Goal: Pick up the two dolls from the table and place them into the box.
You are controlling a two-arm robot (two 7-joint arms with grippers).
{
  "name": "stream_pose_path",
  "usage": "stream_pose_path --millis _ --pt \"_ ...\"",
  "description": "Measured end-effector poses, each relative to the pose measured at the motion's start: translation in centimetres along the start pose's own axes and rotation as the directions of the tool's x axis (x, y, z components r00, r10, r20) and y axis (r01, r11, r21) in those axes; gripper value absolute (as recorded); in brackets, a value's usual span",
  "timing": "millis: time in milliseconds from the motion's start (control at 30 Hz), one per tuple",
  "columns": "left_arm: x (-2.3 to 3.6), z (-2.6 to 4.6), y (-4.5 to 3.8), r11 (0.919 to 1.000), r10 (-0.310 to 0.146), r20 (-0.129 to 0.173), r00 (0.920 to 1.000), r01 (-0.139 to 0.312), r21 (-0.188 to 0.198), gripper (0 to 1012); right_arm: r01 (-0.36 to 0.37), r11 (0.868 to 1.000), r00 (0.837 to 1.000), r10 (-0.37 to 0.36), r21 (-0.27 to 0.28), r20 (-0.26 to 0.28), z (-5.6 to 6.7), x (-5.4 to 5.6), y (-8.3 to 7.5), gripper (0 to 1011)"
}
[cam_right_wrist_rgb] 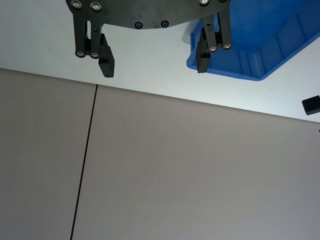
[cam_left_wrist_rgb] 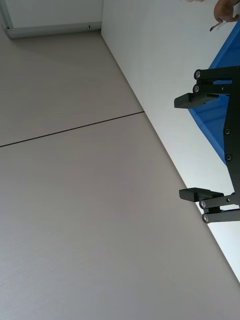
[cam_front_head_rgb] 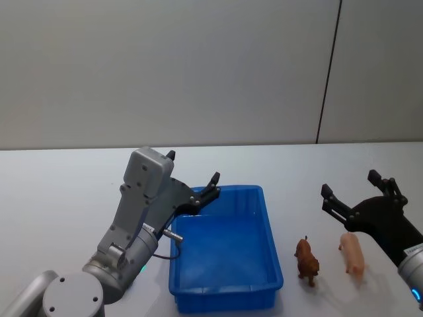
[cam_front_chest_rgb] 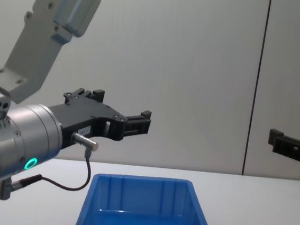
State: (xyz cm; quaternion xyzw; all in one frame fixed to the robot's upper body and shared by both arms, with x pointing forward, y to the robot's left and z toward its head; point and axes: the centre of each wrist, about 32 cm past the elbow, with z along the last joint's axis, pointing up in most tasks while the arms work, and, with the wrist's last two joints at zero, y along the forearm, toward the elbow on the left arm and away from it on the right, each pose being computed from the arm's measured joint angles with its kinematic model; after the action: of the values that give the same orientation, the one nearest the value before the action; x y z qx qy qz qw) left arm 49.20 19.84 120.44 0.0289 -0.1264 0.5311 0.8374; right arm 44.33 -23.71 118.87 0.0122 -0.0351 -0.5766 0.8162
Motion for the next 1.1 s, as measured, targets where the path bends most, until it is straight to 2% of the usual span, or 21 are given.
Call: stream_pose_path --millis 1100 --pt "0.00 0.00 0.00 1.0000 0.000 0.000 1.0000 0.000 0.000 1001 0.000 1.000 1.000 0.000 0.000 0.000 -0.01 0.06 -0.01 1001"
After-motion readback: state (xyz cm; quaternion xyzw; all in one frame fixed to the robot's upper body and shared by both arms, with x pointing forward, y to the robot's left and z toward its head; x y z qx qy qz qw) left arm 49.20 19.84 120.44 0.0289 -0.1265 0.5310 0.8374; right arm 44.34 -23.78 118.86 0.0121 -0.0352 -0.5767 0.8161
